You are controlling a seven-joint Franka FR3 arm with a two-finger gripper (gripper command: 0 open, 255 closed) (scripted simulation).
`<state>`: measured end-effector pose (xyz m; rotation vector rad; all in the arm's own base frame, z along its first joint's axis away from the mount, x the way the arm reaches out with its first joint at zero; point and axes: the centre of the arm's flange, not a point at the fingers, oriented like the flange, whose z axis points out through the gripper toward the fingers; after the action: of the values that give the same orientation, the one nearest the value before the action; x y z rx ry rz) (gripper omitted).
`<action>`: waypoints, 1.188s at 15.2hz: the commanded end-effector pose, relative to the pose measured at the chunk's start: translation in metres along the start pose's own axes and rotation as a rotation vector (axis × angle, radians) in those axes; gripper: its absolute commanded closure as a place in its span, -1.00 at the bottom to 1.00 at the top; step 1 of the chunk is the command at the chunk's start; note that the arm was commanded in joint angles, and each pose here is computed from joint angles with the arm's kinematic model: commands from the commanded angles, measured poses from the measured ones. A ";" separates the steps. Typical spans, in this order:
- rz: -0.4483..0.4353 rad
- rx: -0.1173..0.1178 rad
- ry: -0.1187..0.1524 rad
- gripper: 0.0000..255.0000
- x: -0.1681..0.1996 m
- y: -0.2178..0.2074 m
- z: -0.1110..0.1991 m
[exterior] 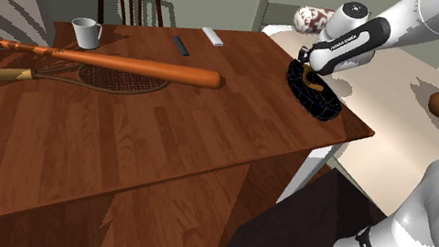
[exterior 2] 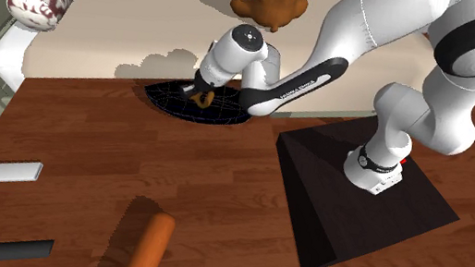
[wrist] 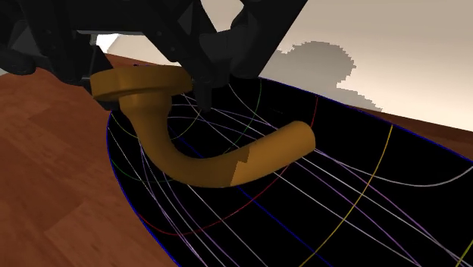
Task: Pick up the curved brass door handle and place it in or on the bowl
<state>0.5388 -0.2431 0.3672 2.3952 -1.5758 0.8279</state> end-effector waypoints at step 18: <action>0.001 0.000 0.000 -1.00 -0.002 0.001 -0.047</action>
<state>0.5211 -0.2240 0.4012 2.3957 -1.5790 0.8305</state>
